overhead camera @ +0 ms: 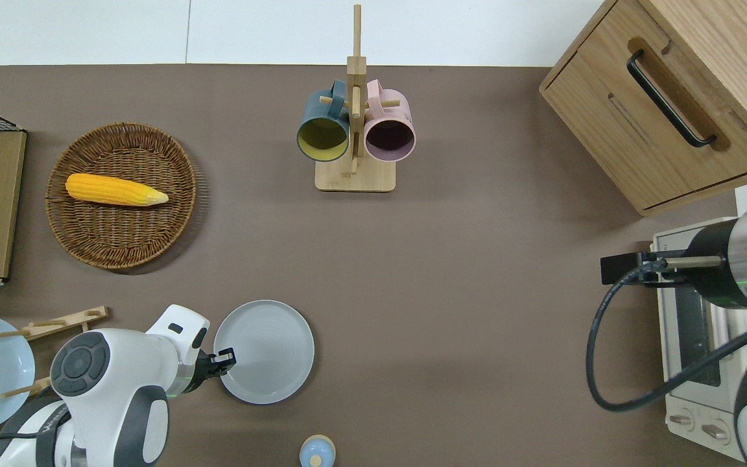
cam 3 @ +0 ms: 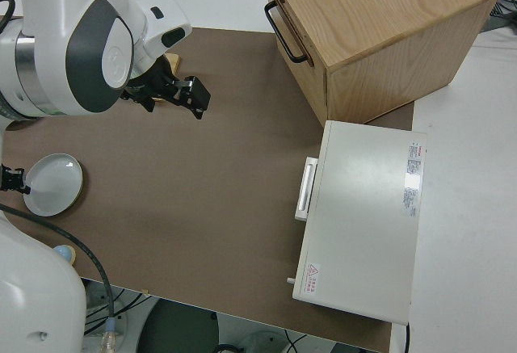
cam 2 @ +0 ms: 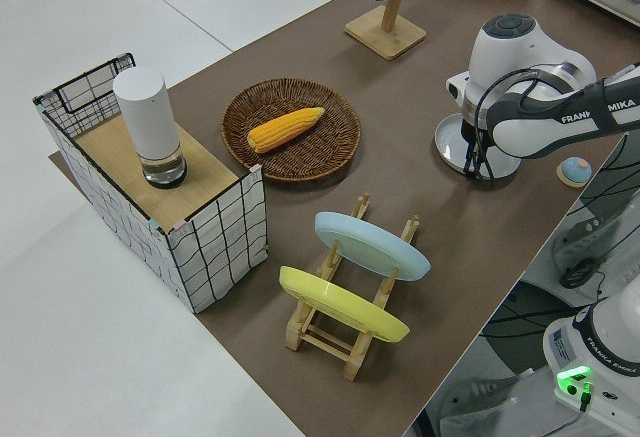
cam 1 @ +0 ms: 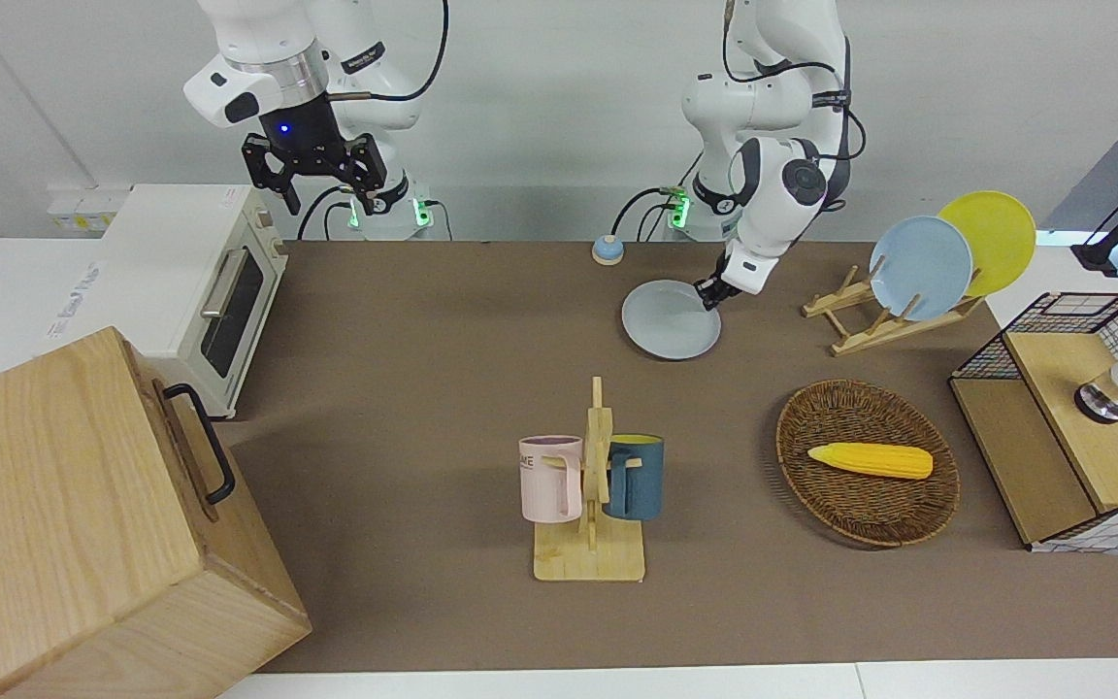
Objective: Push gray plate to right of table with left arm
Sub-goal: 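Push the gray plate with the left gripper toward the toaster oven, then keep pushing the gray plate with the left gripper toward the toaster oven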
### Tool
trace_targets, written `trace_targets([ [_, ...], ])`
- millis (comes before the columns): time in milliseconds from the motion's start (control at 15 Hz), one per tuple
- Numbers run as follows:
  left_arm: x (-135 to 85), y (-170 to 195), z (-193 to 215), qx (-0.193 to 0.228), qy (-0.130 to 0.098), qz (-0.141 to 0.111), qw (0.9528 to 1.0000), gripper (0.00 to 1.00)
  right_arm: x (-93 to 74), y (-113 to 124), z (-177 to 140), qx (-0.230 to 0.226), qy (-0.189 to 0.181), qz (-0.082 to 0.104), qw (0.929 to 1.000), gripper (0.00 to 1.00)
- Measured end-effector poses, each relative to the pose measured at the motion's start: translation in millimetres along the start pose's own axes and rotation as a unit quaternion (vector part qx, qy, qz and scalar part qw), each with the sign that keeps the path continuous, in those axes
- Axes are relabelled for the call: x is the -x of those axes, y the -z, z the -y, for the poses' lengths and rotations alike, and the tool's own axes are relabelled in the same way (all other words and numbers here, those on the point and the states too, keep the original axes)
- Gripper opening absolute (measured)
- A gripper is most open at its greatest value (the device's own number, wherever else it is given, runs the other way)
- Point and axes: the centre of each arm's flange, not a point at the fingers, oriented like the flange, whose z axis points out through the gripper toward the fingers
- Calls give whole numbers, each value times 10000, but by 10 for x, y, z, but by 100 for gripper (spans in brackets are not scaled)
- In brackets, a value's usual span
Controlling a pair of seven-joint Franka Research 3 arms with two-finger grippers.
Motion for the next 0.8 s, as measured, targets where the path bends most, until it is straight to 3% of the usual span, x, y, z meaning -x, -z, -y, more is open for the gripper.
trace_targets([
  [467, 298, -113, -526, 110, 375, -100, 9992, 2, 0, 0, 0, 0, 0, 0, 10000, 100],
  [800, 648, -215, -983, 182, 727, -278, 9968, 2, 0, 0, 0, 0, 0, 0, 10000, 100],
])
